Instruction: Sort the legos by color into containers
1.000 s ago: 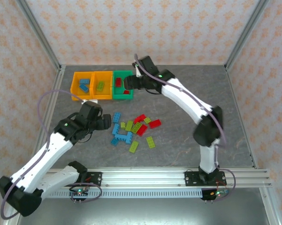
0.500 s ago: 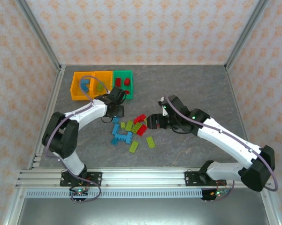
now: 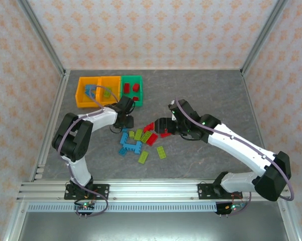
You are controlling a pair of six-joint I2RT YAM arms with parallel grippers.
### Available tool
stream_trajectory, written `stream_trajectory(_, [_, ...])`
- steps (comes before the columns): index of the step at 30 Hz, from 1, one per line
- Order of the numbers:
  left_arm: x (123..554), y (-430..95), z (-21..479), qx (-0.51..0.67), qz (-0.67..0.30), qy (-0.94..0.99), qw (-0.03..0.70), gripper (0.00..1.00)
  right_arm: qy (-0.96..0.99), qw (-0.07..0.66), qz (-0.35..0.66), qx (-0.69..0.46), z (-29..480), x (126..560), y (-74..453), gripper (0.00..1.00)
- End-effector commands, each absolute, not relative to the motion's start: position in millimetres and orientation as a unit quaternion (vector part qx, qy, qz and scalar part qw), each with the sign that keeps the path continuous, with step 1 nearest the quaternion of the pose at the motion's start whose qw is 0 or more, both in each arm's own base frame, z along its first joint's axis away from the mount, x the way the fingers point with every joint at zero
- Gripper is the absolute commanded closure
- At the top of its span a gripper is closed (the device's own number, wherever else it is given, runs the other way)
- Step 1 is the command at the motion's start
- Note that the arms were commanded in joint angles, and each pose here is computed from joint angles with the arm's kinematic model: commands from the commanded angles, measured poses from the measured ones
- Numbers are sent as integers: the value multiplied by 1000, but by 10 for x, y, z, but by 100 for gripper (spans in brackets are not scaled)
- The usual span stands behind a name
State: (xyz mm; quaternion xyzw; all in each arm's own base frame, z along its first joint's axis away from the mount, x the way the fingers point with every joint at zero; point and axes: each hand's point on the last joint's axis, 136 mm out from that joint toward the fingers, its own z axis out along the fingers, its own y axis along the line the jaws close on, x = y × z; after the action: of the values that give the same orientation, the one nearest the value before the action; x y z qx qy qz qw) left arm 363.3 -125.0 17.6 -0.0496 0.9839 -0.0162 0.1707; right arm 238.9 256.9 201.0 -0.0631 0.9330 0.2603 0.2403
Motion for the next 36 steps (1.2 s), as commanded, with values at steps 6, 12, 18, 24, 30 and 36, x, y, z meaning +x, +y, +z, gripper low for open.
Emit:
stream_trajectory(6, [3693, -1144, 858, -80, -32, 966, 243, 70, 912, 273, 302, -53, 2344, 2400, 2642, 16])
stream_trajectory(12, [4217, -436, 1794, -198, -2, 917, 347, 73, 909, 278, 306, -44, 2310, 2405, 2631, 16])
stream_trajectory(18, [4858, 386, 2037, -312, 30, 872, 377, 74, 905, 294, 305, -36, 2376, 2367, 2523, 16])
stream_trajectory(24, [5264, 1001, 1868, -353, 68, 869, 340, 69, 907, 303, 289, -37, 2403, 2295, 2368, 16])
stream_trajectory(30, [5347, 1098, 1813, -350, 48, 879, 321, 45, 910, 322, 259, -30, 2409, 2322, 2226, 15])
stream_trajectory(36, [4961, 698, 1999, -388, -68, 860, 326, 44, 912, 307, 270, -31, 2371, 2423, 2415, 15])
